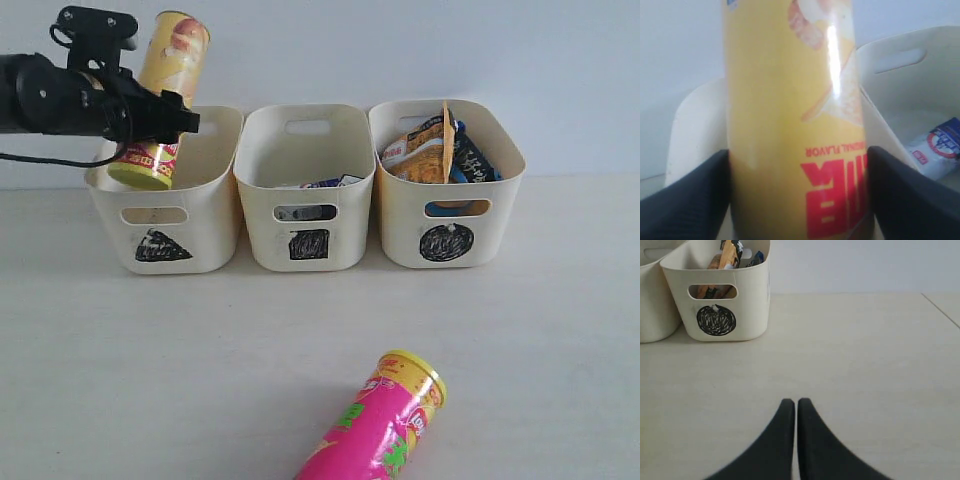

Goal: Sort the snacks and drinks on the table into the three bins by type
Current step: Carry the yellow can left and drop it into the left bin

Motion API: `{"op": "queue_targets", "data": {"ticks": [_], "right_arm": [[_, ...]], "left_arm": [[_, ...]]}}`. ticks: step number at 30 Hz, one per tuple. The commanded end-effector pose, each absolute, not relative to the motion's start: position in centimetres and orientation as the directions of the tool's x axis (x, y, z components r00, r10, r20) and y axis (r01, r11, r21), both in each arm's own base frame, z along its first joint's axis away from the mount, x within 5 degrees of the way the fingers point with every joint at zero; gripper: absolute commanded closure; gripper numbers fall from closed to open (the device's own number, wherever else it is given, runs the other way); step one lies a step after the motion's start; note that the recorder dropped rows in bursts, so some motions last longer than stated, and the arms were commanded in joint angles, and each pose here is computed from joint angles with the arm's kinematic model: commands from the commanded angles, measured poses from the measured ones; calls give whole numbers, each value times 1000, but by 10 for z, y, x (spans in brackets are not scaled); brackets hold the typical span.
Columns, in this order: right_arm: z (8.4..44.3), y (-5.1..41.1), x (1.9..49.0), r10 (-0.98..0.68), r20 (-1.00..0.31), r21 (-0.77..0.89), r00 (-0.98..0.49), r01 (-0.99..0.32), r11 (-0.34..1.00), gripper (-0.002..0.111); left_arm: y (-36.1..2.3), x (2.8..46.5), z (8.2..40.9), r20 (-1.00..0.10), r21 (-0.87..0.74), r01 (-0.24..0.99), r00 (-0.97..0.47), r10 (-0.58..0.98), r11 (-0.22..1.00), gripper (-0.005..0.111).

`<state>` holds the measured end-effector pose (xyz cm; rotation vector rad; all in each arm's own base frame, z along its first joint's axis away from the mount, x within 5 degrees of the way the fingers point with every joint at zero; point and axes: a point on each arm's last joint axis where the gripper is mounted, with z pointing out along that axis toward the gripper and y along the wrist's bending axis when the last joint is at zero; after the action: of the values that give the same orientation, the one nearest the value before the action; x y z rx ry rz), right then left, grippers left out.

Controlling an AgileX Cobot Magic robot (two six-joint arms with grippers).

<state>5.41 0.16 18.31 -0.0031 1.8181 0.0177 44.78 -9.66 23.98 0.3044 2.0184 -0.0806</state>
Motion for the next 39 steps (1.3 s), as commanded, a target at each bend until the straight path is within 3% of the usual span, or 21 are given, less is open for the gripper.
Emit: {"op": "queue_targets", "data": {"ticks": [1, 5, 7, 10, 13, 18, 21, 27, 32, 35, 38, 39], "right_arm": [[184, 1, 54, 3, -973, 3, -232, -3, 1000, 108], [184, 1, 54, 3, -973, 3, -232, -3, 1000, 108], [184, 1, 54, 3, -973, 3, -232, -3, 1000, 108], [184, 1, 54, 3, -973, 3, -232, -3, 1000, 108], [184, 1, 54, 3, -973, 3, -232, -3, 1000, 108], [184, 1, 54, 3, -973, 3, -232, -3, 1000, 108], [184, 1, 54, 3, -973, 3, -232, -3, 1000, 108], [184, 1, 54, 3, -973, 3, -232, -3, 1000, 108], [184, 1, 54, 3, -973, 3, -232, -3, 1000, 108], [184, 1, 54, 3, -973, 3, -232, -3, 1000, 108], [184, 1, 54, 3, -973, 3, -232, -3, 1000, 108], [184, 1, 54, 3, -973, 3, -232, -3, 1000, 108]], "left_arm": [[-85, 459, 230, -903, 64, 208, -404, 145, 976, 102], [-87, 468, 226, -902, 63, 209, -407, 145, 976, 102], [-87, 471, 223, -900, 63, 209, -410, 146, 976, 97], [-88, 472, 218, -895, 62, 210, -421, 148, 976, 63], [-88, 472, 218, -897, 63, 210, -416, 147, 976, 40], [-88, 472, 219, -901, 63, 208, -409, 146, 976, 18], [-88, 472, 218, -897, 63, 210, -418, 147, 976, 13], [-87, 471, 221, -897, 62, 210, -417, 147, 976, 14], [-87, 465, 236, -892, 80, 224, -419, 170, 971, 25], [-86, 458, 252, -885, 98, 239, -424, 195, 966, 47], [-85, 449, 266, -869, 119, 259, -439, 226, 958, 79], [-84, 445, 273, -865, 117, 263, -447, 228, 958, 95]]}}
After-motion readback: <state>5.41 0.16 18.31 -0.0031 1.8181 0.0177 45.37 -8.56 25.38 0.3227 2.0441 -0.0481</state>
